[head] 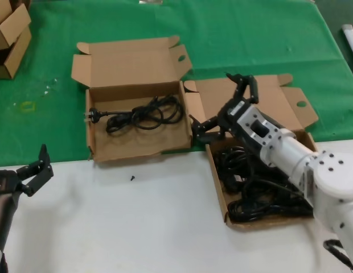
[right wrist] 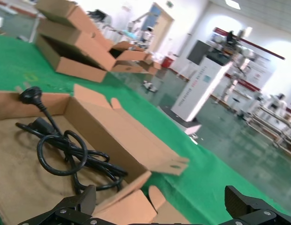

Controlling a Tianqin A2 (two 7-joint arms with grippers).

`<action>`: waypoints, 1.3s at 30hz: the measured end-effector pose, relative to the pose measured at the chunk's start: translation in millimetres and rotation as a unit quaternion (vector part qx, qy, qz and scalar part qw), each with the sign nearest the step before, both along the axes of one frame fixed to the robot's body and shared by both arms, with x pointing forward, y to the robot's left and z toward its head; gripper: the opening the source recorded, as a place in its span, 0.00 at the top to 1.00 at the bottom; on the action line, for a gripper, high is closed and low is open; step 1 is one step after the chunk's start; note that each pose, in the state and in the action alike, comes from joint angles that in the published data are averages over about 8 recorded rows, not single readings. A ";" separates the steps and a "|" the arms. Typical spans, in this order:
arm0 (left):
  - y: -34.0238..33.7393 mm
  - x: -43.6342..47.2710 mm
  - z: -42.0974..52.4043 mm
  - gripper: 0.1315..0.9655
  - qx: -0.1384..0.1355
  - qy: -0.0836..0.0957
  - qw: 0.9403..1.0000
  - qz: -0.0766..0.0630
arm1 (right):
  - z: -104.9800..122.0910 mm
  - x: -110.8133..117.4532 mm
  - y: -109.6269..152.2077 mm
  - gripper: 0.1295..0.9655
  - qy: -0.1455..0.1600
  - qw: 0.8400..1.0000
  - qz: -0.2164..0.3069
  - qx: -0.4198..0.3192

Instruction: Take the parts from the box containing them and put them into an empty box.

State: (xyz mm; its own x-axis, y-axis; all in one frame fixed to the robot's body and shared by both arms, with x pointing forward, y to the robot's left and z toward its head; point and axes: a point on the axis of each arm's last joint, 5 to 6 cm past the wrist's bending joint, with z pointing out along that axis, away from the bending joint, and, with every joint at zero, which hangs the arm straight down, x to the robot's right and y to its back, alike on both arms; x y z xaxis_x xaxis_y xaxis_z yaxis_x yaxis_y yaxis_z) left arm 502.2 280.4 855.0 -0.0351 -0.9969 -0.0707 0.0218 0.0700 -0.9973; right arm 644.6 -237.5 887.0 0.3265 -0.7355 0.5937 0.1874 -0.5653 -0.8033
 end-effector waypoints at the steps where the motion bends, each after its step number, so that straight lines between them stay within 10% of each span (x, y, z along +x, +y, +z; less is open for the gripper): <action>1: 0.0 0.0 0.0 0.20 0.000 0.000 1.000 0.000 | -1.8 -3.4 -1.1 0.00 0.001 1.000 -0.005 0.008; 39: 0.0 0.0 0.0 0.00 0.000 0.000 1.000 0.000 | -31.9 -126.4 -39.9 0.00 0.027 0.952 -0.158 0.261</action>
State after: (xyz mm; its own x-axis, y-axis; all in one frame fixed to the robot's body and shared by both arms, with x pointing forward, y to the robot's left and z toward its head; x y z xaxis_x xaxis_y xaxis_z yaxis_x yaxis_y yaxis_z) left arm 502.2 280.4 855.0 -0.0351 -0.9969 -0.0706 0.0218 0.0699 -0.9973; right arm 518.1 -277.4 855.0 0.0587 -0.9924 0.1082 0.0244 -0.1069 -0.9940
